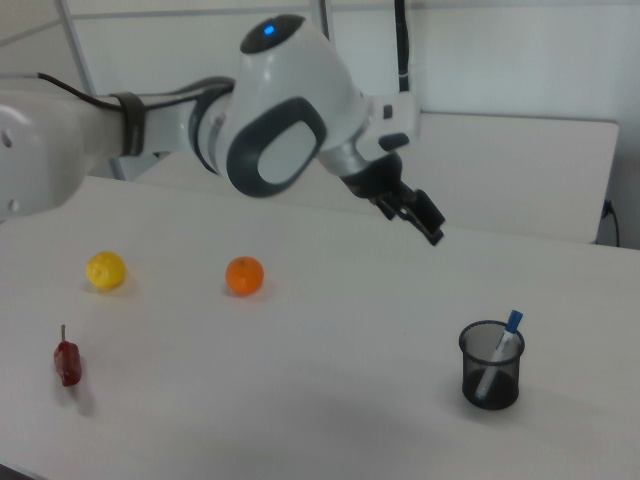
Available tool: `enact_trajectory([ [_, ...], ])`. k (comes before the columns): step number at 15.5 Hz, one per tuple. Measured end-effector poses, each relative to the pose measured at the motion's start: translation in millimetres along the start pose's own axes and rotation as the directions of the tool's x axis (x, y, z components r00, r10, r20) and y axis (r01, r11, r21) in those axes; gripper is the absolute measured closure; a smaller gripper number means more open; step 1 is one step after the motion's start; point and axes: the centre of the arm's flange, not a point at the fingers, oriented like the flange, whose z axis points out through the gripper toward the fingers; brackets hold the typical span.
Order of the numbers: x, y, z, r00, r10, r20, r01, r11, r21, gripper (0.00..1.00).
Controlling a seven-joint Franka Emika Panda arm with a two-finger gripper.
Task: Take marker pen
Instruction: 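Move the gripper over the black mesh pen cup, then lower the gripper and grasp the blue-capped white marker in the cup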
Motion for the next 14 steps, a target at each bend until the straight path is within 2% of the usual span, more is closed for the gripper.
enact_trajectory([
  [6, -9.3, 42.1, 67.1, 0.997, 0.035, -0.065, -0.04, 0.996, -0.079, 0.0],
  [10, -15.1, 67.0, 108.2, 0.99, 0.038, -0.137, -0.056, 0.99, -0.129, 0.05],
  [14, -22.4, 77.0, 135.5, 0.985, 0.03, -0.168, -0.056, 0.986, -0.154, 0.11],
])
